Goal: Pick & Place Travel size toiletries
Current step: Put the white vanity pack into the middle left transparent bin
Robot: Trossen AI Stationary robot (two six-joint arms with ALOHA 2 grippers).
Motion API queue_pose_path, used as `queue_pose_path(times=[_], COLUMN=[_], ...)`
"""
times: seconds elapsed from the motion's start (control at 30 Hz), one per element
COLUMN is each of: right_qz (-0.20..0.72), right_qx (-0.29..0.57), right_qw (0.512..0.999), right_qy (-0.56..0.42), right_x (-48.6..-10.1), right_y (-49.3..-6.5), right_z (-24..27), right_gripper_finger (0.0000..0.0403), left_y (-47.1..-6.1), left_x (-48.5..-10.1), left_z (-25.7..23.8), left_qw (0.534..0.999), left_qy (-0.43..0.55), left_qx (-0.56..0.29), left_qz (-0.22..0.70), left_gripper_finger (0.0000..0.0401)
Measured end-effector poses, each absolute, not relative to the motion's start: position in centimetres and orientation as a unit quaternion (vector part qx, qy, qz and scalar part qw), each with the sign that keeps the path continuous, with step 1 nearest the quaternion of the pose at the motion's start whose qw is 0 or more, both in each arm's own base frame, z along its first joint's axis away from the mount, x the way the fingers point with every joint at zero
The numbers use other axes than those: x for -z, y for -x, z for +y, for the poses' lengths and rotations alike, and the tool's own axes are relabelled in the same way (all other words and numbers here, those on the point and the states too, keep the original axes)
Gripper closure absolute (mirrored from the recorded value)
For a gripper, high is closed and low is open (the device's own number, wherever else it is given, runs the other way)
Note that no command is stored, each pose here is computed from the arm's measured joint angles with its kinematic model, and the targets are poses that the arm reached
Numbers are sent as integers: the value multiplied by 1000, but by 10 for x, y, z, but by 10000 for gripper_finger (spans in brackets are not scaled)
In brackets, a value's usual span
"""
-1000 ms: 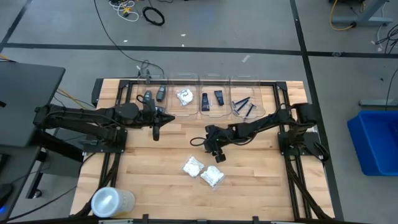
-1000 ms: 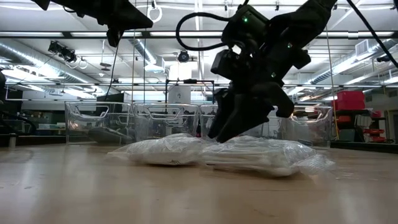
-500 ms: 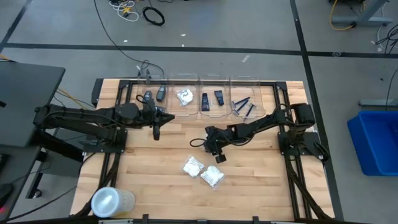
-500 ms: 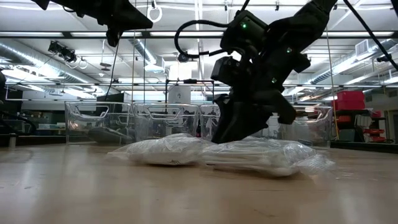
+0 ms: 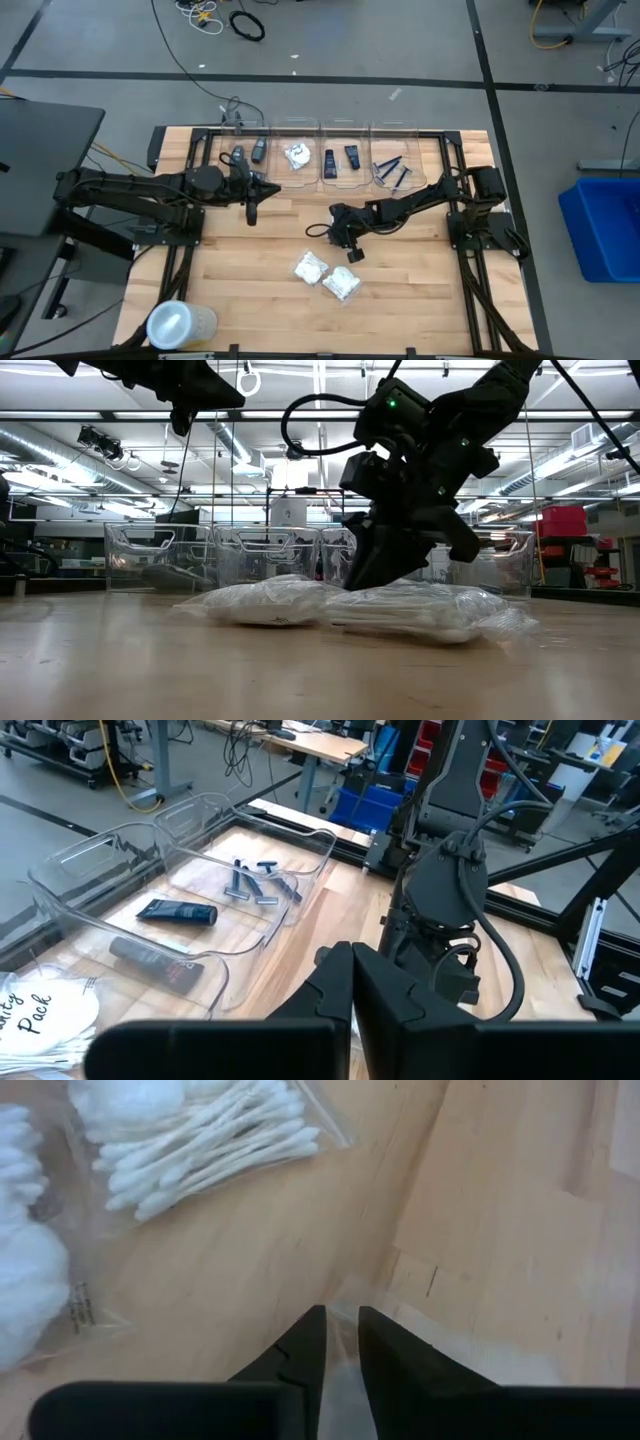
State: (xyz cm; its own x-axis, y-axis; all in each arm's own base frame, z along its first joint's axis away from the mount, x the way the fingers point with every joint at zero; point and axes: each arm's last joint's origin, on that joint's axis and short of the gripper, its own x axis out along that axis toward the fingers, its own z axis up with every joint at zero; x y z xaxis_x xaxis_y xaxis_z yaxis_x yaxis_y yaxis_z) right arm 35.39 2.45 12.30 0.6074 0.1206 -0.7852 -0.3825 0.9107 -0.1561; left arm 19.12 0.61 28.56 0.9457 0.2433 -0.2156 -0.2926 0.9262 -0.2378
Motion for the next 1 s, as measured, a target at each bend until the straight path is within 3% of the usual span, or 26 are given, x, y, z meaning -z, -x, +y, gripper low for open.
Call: queue_pose_path(times=[0.5, 0.73, 1.0], right_qz=[441, 438, 406], right_qx=[-152, -149, -137], right_qw=[869, 872, 891], right_qy=[165, 162, 152], right_x=[-120, -121, -137], right_y=[-350, -350, -352], right_z=[24, 24, 24], right_gripper_finger=[396, 400, 401], left_y=[-191, -191, -191], left_x=[-286, -286, -286], left_z=[6, 6, 7], left_qw=[977, 977, 975], left_qy=[135, 137, 136], left_qx=[-137, -138, -150], left_qz=[91, 91, 89], left_gripper_finger=[384, 395, 378])
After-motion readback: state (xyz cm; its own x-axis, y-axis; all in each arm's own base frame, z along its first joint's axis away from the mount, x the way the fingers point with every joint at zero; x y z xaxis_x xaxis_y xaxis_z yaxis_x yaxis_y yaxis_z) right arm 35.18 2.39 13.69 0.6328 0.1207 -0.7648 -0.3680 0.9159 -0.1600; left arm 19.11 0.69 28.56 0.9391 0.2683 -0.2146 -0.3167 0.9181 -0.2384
